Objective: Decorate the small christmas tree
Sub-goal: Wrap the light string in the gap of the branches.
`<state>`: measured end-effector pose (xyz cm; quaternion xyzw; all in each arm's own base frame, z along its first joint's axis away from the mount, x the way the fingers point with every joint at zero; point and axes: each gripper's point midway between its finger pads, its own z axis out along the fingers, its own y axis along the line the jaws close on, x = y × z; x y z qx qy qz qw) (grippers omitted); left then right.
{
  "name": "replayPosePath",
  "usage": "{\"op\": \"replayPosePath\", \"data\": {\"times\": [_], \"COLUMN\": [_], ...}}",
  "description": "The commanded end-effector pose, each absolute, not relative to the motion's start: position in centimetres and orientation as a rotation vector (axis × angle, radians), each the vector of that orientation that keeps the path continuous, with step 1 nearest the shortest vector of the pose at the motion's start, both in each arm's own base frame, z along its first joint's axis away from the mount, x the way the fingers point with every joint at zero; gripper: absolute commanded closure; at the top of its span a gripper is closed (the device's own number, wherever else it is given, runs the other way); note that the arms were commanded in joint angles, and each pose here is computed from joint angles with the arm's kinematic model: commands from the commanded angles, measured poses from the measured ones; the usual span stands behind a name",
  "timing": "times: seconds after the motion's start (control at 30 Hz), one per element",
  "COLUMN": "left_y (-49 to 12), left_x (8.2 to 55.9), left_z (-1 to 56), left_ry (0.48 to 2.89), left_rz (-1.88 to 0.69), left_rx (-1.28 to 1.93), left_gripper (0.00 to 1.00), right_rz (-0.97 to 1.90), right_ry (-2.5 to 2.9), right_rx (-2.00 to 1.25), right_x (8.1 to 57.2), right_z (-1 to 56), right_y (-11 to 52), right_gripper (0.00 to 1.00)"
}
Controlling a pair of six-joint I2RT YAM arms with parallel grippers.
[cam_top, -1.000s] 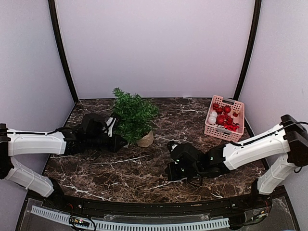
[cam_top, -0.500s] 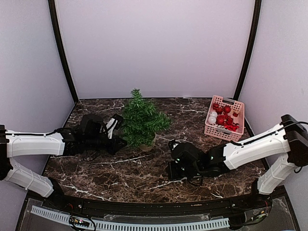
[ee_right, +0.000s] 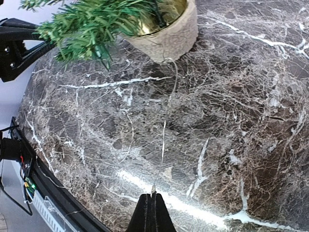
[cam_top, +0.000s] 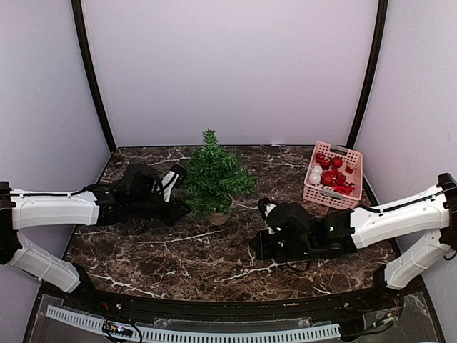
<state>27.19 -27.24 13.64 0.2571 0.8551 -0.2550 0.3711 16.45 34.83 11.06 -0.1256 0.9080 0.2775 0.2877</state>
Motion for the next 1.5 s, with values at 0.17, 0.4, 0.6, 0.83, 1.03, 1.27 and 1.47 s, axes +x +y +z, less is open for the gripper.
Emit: {"op": "replayPosePath", "data": {"times": [0.17,0.4,0.6,0.83,1.03,1.27,1.47], "left_y": [-26.5,-25.0,-26.0,-27.2,-28.7,-29.5,-29.8], "left_x": [27.5,26.1,24.0,23.7,23.5,23.9,24.8], "left_z": [15.4,15.8,15.1,13.6,13.0,12.5,12.5], "left_ry": [2.166,2.203,2.227,2.262,2.278,2.276,2.272], "left_rz": [-0.63,-0.665,-0.853,-0.927,-0.958,-0.973,-0.978], "left_rx": [0.621,0.52,0.47,0.451,0.493,0.475,0.403], "left_gripper": [0.67,0.41,0.32,0.3,0.28,0.27,0.41], "right_rz": [0.804,0.916,0.966,1.029,1.081,1.123,1.065], "right_ry": [2.441,2.407,2.372,2.304,2.246,2.173,2.155], "right_rx": [-0.51,-0.693,-0.725,-0.737,-0.74,-0.727,-0.663], "right_x": [14.0,11.8,11.2,11.2,11.2,11.6,13.1], "right_z": [10.6,12.0,14.4,17.7,20.1,22.6,23.2], "right_y": [36.4,39.8,40.9,41.6,42.3,42.8,42.0], "right_gripper": [1.0,1.0,1.0,1.0,1.0,1.0,1.0]}}
